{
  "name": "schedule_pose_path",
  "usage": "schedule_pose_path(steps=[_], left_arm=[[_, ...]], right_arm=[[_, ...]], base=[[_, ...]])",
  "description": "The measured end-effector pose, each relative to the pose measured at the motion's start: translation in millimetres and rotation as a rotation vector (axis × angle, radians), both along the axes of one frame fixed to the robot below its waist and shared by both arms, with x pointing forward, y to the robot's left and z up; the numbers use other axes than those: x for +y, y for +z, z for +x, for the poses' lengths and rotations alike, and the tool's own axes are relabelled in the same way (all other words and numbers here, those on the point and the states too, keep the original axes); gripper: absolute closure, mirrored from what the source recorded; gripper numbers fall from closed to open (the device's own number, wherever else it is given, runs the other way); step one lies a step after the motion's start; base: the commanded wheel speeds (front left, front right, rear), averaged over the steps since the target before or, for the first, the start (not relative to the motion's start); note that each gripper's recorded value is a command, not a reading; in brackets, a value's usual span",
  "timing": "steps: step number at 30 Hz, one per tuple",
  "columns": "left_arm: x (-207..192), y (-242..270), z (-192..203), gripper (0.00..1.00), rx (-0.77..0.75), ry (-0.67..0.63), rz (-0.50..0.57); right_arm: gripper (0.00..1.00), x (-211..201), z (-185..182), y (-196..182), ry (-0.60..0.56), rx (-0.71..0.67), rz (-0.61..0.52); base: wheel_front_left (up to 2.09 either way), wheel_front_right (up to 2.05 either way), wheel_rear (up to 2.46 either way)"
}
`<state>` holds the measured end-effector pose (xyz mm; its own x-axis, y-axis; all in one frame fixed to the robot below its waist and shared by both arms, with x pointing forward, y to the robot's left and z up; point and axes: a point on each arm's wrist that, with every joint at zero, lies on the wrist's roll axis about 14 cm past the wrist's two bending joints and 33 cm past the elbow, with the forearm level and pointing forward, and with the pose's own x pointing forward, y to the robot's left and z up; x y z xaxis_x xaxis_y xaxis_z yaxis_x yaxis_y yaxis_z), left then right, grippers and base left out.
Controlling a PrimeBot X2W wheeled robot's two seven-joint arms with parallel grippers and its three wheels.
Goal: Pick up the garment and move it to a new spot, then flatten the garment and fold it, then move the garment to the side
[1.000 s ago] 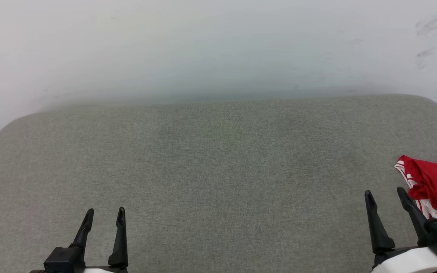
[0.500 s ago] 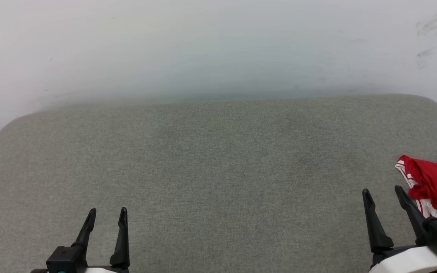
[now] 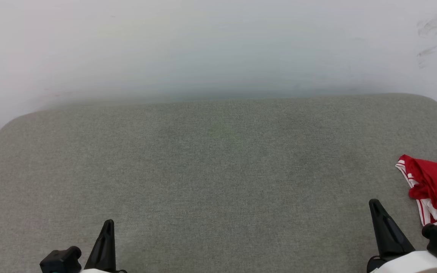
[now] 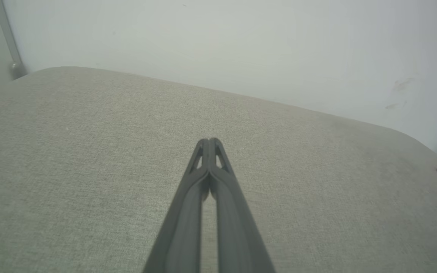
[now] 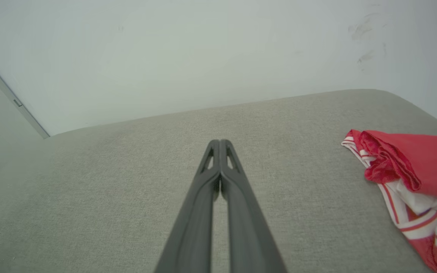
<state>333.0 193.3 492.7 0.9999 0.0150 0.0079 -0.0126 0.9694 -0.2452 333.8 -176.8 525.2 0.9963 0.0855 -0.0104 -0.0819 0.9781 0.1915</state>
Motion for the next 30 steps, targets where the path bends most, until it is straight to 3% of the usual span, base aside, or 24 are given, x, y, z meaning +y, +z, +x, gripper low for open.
schedule_pose_path(steps=[30], left_arm=[[9, -6, 19, 1.00, 0.061, 0.052, -0.484]], right_arm=[[1.00, -3, 20, -6, -0.005, 0.025, 0.512]], base=[[0.00, 0.00, 0.00]])
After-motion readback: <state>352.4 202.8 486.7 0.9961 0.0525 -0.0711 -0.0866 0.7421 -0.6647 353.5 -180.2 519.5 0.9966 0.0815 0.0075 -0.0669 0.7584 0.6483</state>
